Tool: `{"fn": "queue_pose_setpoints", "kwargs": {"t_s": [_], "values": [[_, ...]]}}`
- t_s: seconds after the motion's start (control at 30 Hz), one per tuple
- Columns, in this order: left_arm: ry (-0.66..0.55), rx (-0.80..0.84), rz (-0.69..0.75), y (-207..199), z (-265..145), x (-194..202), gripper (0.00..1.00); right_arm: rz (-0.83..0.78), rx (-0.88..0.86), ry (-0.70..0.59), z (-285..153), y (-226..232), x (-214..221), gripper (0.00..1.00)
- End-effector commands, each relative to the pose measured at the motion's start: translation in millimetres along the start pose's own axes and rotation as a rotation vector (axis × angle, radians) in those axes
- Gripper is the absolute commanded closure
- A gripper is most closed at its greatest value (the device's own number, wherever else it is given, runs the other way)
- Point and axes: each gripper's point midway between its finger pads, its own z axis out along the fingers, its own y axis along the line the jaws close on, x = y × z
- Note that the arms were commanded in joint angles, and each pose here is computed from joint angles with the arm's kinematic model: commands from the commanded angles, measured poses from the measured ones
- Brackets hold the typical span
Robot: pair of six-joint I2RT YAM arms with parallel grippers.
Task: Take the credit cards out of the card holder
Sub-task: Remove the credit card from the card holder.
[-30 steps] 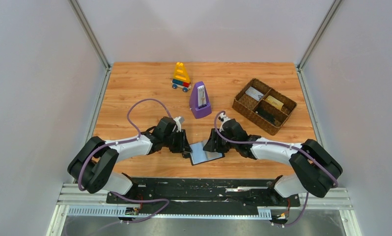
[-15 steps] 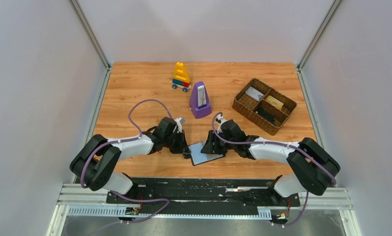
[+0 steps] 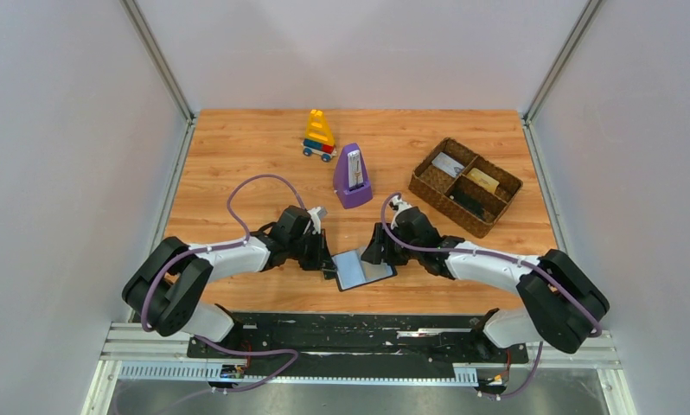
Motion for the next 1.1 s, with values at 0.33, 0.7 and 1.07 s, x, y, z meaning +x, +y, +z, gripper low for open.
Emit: {"fn": "queue_pose_setpoints", "kwargs": {"t_s": [0.33, 0.7, 1.07], "values": [[-0.017, 0.027, 0.049, -6.3, 3.0, -8.8, 1.0, -0.013, 0.021, 0.034, 17.1, -10.9, 7.6, 0.47], [-0.011, 0.024, 0.052, -4.7, 5.5, -8.3, 1.0, 0.024, -0.165, 0.105, 19.5, 29.1, 21.5, 0.5], [-0.03, 0.024, 0.051, -6.9, 1.3, -11.1, 1.0, 0.012, -0.354, 0.121, 2.8, 75.0, 22.9, 0.52]]}}
